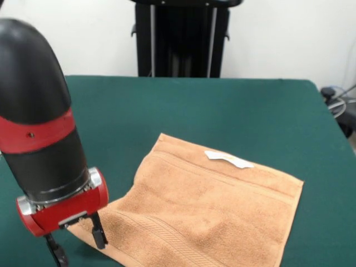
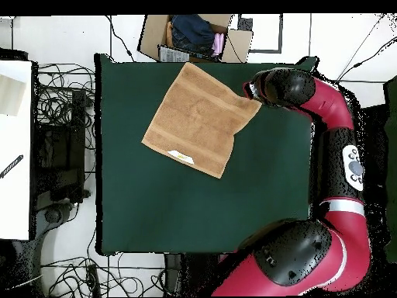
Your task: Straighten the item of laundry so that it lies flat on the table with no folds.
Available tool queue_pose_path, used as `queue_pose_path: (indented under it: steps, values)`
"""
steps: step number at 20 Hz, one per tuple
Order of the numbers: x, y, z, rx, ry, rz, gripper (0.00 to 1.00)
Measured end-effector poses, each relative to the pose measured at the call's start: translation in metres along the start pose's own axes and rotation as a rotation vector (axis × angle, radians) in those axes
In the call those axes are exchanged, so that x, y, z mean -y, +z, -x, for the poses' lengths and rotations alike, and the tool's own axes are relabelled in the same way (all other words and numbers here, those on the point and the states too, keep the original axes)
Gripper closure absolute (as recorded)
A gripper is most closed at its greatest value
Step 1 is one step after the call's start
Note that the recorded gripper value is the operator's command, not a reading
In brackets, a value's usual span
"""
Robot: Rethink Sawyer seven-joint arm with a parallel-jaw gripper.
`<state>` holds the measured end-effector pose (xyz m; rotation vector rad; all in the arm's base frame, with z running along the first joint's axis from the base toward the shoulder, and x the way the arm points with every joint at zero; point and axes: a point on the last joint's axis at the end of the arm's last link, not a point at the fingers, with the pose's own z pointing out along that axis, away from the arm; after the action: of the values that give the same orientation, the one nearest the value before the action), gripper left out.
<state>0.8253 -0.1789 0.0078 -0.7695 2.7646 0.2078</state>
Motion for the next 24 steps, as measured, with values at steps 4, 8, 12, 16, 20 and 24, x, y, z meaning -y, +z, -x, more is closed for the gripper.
queue_pose_path:
  steps: [4, 8, 12, 16, 20, 24]
  values:
    - [0.001, -0.02, 0.007, -0.01, -0.014, -0.001, 0.0]
    - [0.002, -0.037, 0.013, -0.015, -0.024, -0.005, 0.0]
    - [0.001, -0.044, 0.014, -0.016, -0.029, -0.008, 0.0]
    - [-0.001, -0.042, 0.01, -0.021, -0.028, 0.001, 0.0]
    - [-0.007, -0.037, 0.005, -0.03, -0.029, 0.018, 0.0]
    - [-0.019, -0.029, -0.002, -0.045, -0.034, 0.047, 0.0]
